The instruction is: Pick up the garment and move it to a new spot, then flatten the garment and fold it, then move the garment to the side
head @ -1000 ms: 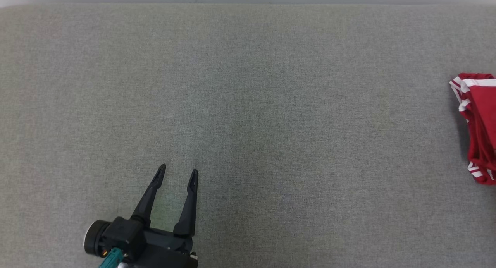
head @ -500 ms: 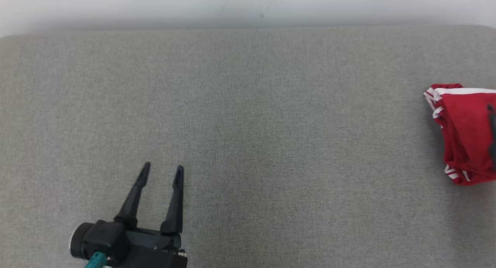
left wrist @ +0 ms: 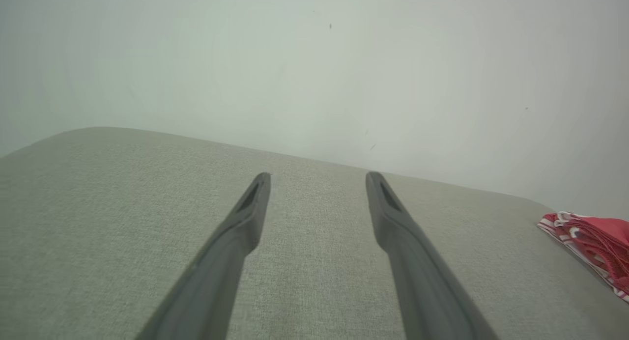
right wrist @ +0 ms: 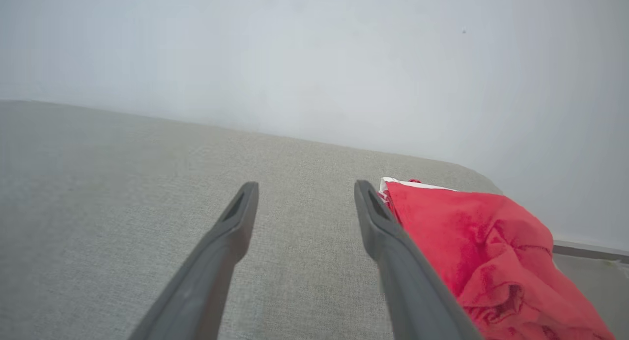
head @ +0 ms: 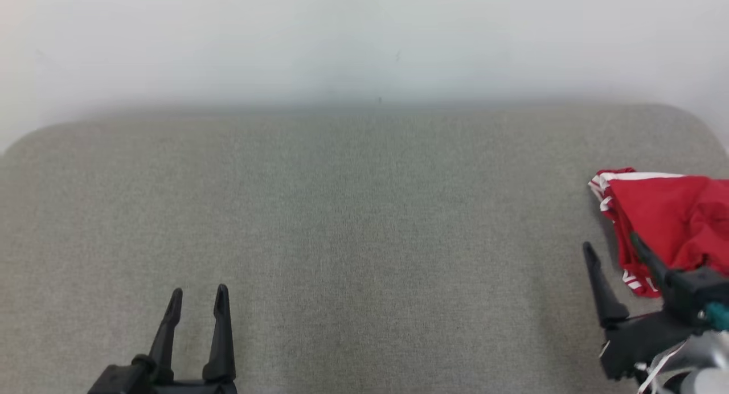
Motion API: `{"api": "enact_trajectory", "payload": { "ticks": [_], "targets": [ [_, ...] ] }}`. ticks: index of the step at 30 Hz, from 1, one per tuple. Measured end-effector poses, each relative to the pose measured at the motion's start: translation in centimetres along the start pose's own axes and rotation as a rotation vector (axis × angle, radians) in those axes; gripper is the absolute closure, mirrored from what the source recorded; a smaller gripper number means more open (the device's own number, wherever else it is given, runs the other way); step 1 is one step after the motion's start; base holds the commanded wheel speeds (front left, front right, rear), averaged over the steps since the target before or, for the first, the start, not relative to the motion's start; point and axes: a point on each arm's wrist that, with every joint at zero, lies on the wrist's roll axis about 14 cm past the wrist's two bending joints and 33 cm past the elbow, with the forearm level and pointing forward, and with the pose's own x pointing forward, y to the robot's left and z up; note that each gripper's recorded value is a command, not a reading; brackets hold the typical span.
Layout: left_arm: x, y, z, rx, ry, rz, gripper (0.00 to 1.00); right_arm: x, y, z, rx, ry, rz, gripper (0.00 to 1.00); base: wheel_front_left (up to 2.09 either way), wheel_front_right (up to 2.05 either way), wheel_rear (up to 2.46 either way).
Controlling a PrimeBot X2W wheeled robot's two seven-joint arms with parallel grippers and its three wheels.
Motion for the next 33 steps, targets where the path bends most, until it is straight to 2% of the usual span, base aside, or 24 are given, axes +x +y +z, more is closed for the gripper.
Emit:
{"api": "enact_trajectory", "payload": {
  "ticks": [6, 12, 19, 33],
  "targets": [
    [-1.8, 0.7, 1.0, 0.019, -0.023, 0.032, 0.00, -2.1, 4.0, 1.5, 0.173, -0.140, 0.012, 0.00, 0.00, 0.00, 0.00],
    [-2.9, 1.5, 1.3, 0.023, -0.029, 0.063, 0.00, -2.9, 5.6, 0.4, 0.234, -0.133, -0.003, 0.00, 0.00, 0.00, 0.00],
    [-3.9, 2.2, 0.4, 0.034, 0.003, 0.082, 0.00, -2.8, 6.2, -1.9, 0.254, -0.083, -0.014, 0.00, 0.00, 0.00, 0.00],
    [-4.0, 2.3, 0.1, 0.036, 0.014, 0.084, 0.00, -2.2, 7.0, -2.1, 0.227, -0.077, 0.001, 0.00, 0.00, 0.00, 0.00]
  ]
}}
